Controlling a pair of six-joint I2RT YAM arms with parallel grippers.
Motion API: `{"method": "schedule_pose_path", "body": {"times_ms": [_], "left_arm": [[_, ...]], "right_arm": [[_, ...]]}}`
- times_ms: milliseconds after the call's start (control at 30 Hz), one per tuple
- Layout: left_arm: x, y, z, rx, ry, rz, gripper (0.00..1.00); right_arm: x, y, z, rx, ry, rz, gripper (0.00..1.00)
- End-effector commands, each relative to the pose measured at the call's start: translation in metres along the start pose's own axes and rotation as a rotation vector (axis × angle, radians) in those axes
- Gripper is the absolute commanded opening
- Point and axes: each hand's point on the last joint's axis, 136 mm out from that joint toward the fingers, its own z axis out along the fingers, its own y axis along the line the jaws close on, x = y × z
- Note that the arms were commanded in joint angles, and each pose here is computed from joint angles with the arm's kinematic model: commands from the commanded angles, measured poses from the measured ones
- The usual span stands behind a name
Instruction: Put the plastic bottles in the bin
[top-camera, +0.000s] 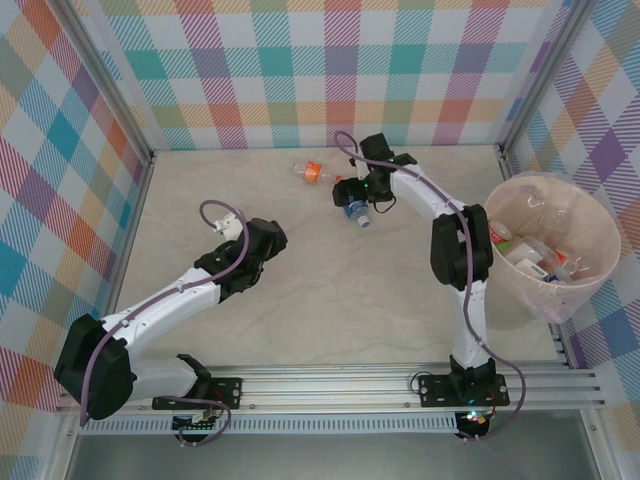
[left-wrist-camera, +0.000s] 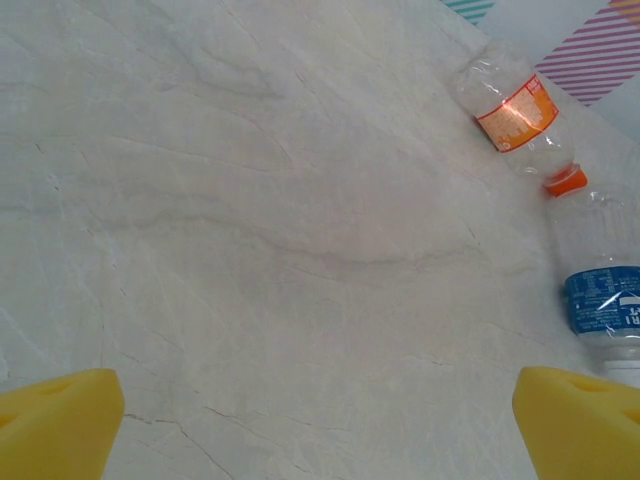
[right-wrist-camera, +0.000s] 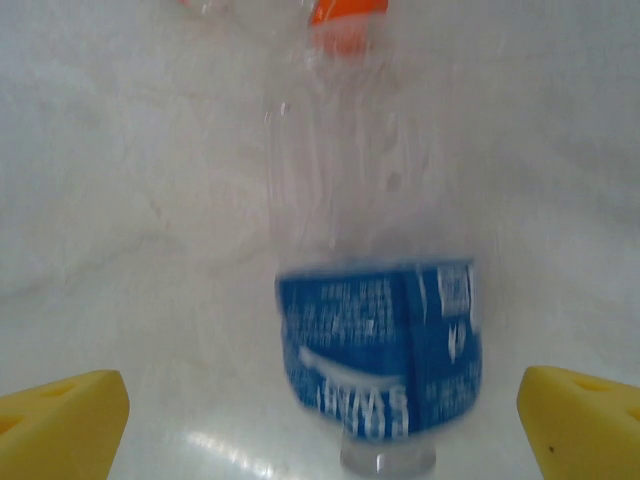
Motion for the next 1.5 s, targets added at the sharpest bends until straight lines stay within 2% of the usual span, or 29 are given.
{"method": "schedule_pose_path", "body": {"times_ms": [0,233,333,367,467,600,733,800,1100,1300,1467], "left_arm": [[-0.007,0.009,-0.002,-0.025,-0.033,-0.009,1.0],[-0.006,0.011,-0.002,-0.017,-0.037,-0.012,1.0],[-0.006,0.013,-0.002,-0.02,-0.04,-0.022,1.0],[-0.006,0.013,-0.002,-0.02,-0.039,-0.025,1.0],[-0.004,0.012,-0.001,-0.018,-0.028,-0.029,1.0],[-0.001,0.011,0.0,-0.01,-0.019,-0.029,1.0],[0.001,0.009,0.001,0.002,-0.013,-0.029,1.0],[-0.001,0.002,0.002,0.03,-0.02,-0.04,1.0],[0.005,-0.009,0.007,0.074,0.006,-0.055,1.0],[0.01,-0.02,0.014,0.096,0.039,-0.057,1.0],[0.016,-0.03,0.02,0.109,0.068,-0.054,1.0]], "right_arm": [[-0.008,0.004,0.016,0.023,0.01,-0.005,1.0],[0.002,-0.012,0.046,0.141,0.091,0.025,0.96],[0.004,-0.012,0.057,0.143,0.102,0.041,0.94],[0.004,-0.012,0.06,0.146,0.106,0.051,0.9],[0.003,-0.019,0.057,0.194,0.105,0.079,0.68],[-0.009,-0.007,0.03,0.149,0.055,0.066,0.59],[-0.022,0.012,-0.018,0.076,-0.044,0.029,0.55],[-0.027,0.021,-0.055,0.047,-0.108,0.005,0.54],[0.003,0.046,-0.212,-0.028,-0.282,-0.104,0.5],[0.019,0.039,-0.309,-0.11,-0.373,-0.048,0.48],[0.03,0.01,-0.391,-0.156,-0.519,0.055,0.46]]}}
